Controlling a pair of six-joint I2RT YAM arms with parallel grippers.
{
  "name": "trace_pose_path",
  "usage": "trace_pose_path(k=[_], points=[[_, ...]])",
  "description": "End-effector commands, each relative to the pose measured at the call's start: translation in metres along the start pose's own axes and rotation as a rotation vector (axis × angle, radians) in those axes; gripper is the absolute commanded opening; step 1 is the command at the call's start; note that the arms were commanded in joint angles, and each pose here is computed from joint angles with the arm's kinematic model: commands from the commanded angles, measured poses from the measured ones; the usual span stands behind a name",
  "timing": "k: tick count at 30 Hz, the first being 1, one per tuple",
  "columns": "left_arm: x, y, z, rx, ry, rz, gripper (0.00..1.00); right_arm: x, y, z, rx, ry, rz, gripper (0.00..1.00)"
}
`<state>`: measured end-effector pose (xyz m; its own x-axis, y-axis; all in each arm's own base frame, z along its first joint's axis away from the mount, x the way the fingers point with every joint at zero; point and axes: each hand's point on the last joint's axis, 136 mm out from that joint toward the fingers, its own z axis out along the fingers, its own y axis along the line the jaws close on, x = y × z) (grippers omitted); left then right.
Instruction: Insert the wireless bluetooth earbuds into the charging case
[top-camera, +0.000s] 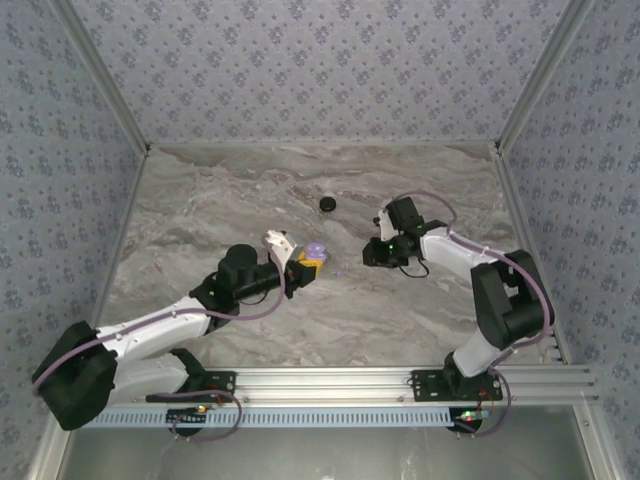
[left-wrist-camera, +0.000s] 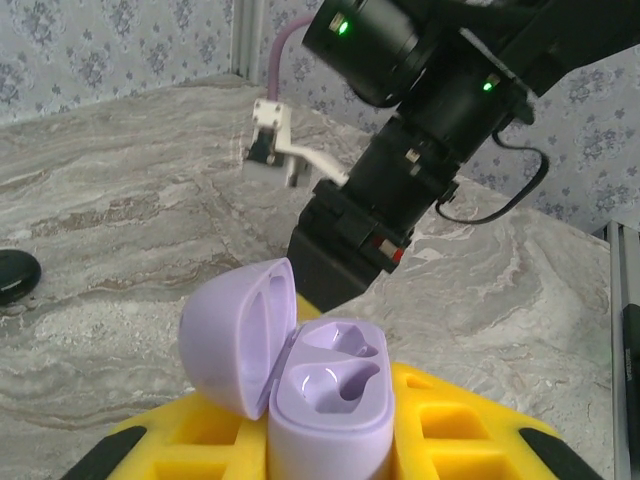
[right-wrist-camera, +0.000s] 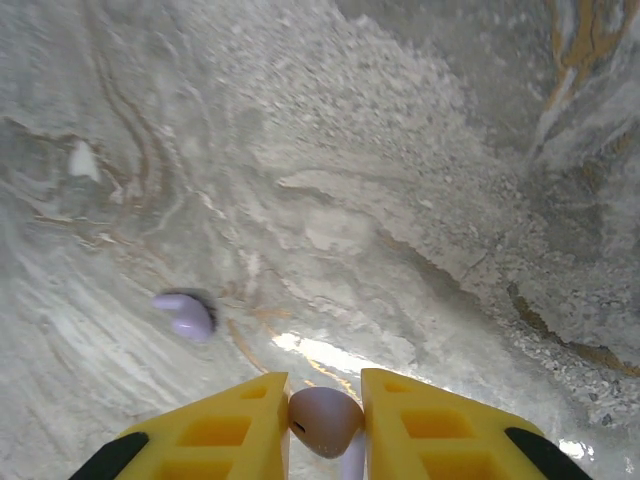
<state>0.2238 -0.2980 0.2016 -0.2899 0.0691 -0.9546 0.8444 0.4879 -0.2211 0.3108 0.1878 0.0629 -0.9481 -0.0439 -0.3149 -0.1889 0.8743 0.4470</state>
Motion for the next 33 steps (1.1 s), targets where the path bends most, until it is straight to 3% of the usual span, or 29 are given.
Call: trace_pose_path(k=[1,18,33], points=[[-0.014,0.000,0.003,-0.005,-0.052,-0.007,0.24,-0.004,0.012,-0.012,-0.058,-0.030,-0.003,0.24],[-0.009,0.006,0.013,-0.015,-0.045,-0.052,0.24,-0.028,0.049,-0.080,-0.144,-0.228,-0.057,0.24],[-0.023,-0.002,0.021,0.039,-0.095,-0.061,0.24,-0.049,0.106,-0.143,-0.270,-0.368,-0.178,0.26]])
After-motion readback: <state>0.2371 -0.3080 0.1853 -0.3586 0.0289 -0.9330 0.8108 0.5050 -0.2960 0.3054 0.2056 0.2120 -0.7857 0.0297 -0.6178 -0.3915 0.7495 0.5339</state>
